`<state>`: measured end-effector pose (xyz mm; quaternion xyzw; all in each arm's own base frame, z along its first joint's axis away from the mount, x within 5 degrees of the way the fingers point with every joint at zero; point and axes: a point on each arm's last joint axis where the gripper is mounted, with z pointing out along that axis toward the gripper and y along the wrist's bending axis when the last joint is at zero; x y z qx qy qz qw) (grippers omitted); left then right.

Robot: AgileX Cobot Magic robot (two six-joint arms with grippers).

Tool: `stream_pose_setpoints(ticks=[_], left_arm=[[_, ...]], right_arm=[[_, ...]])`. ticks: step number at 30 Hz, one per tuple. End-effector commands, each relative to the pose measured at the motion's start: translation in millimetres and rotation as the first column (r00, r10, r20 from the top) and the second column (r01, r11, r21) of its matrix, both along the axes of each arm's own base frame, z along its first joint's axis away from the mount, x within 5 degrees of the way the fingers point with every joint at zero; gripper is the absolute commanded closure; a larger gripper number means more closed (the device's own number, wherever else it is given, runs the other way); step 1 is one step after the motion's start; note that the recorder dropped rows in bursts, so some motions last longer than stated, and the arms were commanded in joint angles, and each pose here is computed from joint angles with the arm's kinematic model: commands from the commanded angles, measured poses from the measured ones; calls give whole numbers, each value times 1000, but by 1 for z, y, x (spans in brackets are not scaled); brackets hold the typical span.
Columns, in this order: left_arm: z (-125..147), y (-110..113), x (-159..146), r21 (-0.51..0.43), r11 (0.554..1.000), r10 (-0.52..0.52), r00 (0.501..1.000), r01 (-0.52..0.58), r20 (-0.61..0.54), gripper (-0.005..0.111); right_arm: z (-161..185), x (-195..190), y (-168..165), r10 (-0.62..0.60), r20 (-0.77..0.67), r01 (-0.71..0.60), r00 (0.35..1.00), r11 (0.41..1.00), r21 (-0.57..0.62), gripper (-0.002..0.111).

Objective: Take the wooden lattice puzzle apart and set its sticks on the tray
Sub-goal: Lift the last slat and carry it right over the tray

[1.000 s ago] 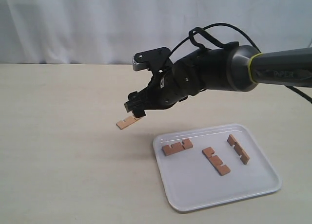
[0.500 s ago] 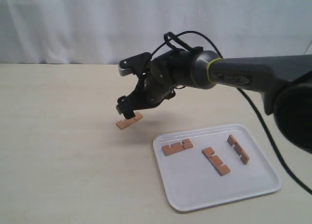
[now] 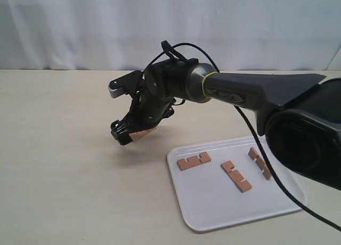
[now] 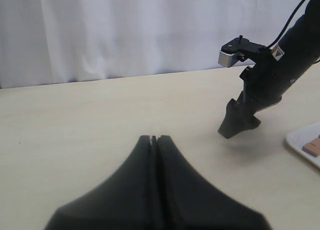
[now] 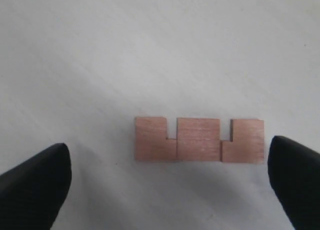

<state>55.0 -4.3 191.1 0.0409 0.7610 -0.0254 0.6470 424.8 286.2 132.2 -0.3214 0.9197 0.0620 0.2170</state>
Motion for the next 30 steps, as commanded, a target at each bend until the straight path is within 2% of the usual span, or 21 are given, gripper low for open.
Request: stream_pose_setpoints(ticks=[1, 17, 18, 19, 20, 21, 26, 30], left_arm=[[0, 0, 0, -5, 1000, -2, 1000, 2, 8, 107], [0, 0, 0, -5, 1000, -2, 1000, 2, 8, 107], [0, 0, 0, -5, 1000, -2, 1000, 2, 8, 107], [0, 0, 0, -5, 1000, -2, 1000, 2, 8, 107], [0, 0, 0, -5, 1000, -2, 1000, 2, 8, 107], [0, 0, 0, -5, 1000, -2, 1000, 2, 8, 107], [0, 0, 0, -5, 1000, -2, 1000, 2, 8, 107], [0, 0, 0, -5, 1000, -2, 1000, 2, 8, 107]], right_arm=[[-2, 12, -14, -80, 4, 80, 997, 996, 24, 5], [-35, 14, -9, -59, -5, 59, 998, 998, 15, 5], [-35, 14, -9, -58, -5, 58, 998, 998, 12, 8], [-35, 14, -9, -58, -8, 58, 998, 998, 10, 14], [-35, 13, -10, -58, -11, 58, 998, 998, 8, 26], [-35, 13, -10, -58, -13, 58, 998, 998, 6, 32], [-38, 8, -13, -59, -70, 57, 996, 998, -34, 78], [-30, 8, -13, -62, -67, 60, 996, 998, -29, 99]])
